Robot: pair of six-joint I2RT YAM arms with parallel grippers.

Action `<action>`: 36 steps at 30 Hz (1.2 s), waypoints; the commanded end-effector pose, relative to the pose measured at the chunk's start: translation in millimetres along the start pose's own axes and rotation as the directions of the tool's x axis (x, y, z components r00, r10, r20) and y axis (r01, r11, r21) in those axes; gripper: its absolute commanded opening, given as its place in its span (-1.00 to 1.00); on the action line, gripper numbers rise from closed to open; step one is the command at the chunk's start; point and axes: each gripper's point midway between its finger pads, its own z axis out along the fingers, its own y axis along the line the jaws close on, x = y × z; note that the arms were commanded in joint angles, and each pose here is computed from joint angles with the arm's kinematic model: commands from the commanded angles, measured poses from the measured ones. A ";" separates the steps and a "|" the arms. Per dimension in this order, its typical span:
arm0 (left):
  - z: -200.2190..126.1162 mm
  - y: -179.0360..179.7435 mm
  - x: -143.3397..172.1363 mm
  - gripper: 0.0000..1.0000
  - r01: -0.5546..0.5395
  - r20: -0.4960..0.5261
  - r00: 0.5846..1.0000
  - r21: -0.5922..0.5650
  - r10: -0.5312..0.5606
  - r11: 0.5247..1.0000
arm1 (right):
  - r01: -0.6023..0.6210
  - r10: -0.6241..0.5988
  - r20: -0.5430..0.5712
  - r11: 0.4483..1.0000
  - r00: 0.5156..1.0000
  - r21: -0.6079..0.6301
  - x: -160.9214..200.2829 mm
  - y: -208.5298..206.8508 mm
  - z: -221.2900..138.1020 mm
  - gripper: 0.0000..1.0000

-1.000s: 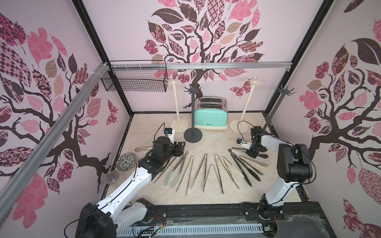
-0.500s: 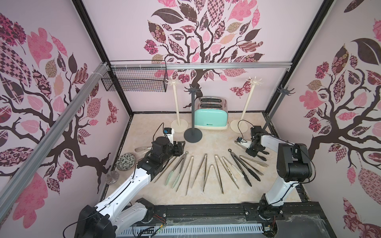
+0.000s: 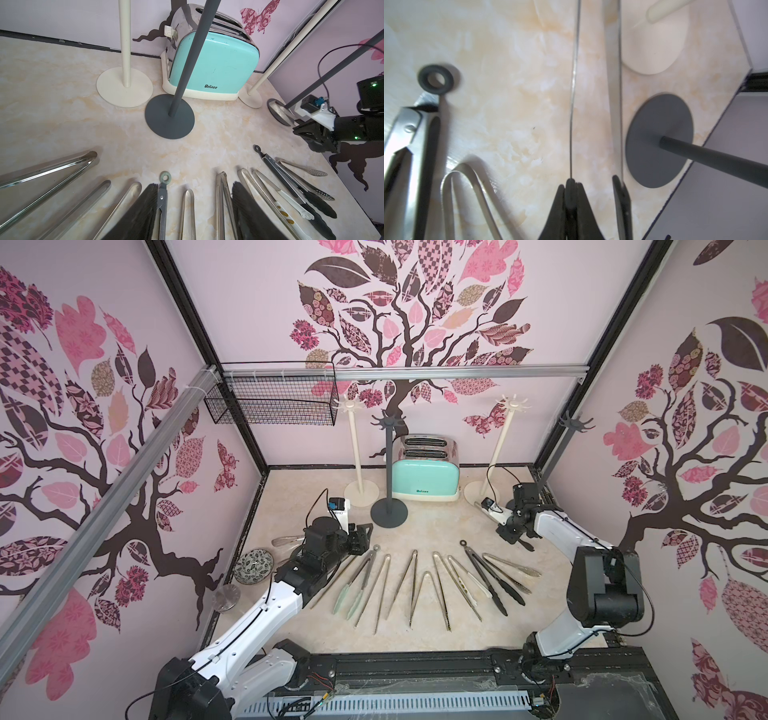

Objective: Hang food tongs on kitchen utensil racks
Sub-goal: Pick up the food tongs from the center of the board, then hang the food tongs on the rack.

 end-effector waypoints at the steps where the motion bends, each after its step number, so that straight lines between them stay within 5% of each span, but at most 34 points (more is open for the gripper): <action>1: -1.1 0.3 1.3 0.18 -0.003 0.014 1.000 0.003 0.003 1.000 | -0.098 0.095 0.176 0.995 0.980 0.010 -47.0 -14.6 -32.2 -1.00; 7: 0.8 6.7 7.6 0.16 0.010 -0.001 1.000 -0.025 -0.010 1.000 | -0.241 0.247 0.416 0.968 0.875 -0.068 -112.0 -15.6 -89.7 -1.00; 12: 0.1 10.3 13.3 0.15 0.006 -0.016 1.000 -0.039 -0.007 0.999 | -0.252 0.333 0.594 0.943 0.733 -0.218 -168.6 1.6 -147.5 -1.00; 20: -0.6 12.6 18.5 0.15 0.011 -0.013 1.000 -0.038 -0.012 0.999 | -0.220 0.446 0.686 0.892 0.575 -0.396 -222.8 26.4 -207.2 -1.00; 25: 0.2 12.4 22.3 0.15 0.014 -0.015 1.000 -0.030 -0.014 0.999 | -0.188 0.478 0.687 0.870 0.548 -0.455 -252.5 39.6 -222.5 -1.00; 36: -0.9 13.6 25.7 0.13 0.008 -0.013 1.000 -0.026 -0.008 1.000 | -0.111 0.484 0.663 0.846 0.572 -0.522 -307.1 58.5 -223.4 -1.00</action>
